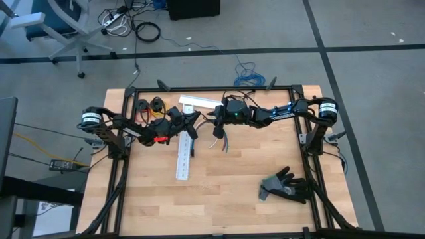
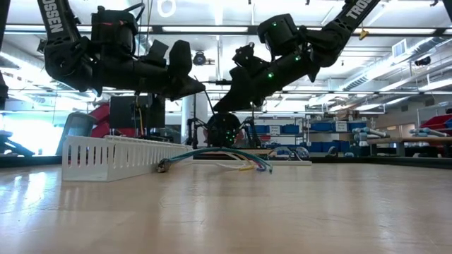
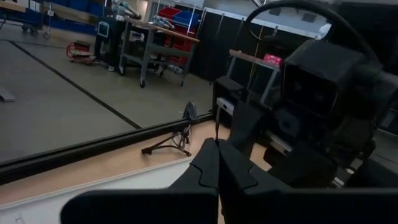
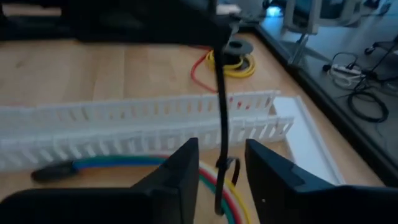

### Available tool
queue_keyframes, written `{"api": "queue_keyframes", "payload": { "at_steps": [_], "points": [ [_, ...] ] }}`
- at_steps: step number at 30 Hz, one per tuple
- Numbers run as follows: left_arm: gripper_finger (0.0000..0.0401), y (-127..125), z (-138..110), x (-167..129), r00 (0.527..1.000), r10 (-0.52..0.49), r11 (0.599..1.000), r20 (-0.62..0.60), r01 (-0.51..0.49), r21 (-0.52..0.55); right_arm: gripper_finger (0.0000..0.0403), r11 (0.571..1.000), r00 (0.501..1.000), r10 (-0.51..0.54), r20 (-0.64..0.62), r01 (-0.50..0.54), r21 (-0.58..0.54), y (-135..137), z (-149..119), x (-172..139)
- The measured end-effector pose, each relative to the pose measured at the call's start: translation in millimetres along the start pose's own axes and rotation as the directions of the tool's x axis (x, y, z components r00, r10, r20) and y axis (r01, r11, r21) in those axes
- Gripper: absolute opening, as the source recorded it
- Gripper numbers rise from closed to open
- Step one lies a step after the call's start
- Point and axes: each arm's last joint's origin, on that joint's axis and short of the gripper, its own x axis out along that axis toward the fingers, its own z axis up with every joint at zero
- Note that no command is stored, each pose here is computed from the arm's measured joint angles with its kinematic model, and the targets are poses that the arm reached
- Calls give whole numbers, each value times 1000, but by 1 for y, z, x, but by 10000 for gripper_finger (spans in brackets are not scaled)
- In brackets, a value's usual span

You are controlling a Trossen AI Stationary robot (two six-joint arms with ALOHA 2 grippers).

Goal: Ziptie cables
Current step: Wrap the black zip tie on the cables

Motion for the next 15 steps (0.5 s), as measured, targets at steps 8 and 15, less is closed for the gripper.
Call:
{"api": "queue_keyframes", "payload": {
  "at_steps": [8,15],
  "points": [
    [0,0,0,0,1000,5,1000,1,-5,3,141,1000,996,-30,79,29,5,-4,8,0],
    [0,1,0,0,999,39,999,13,-39,3,137,998,998,-43,39,41,37,-9,3,0]
  ]
}}
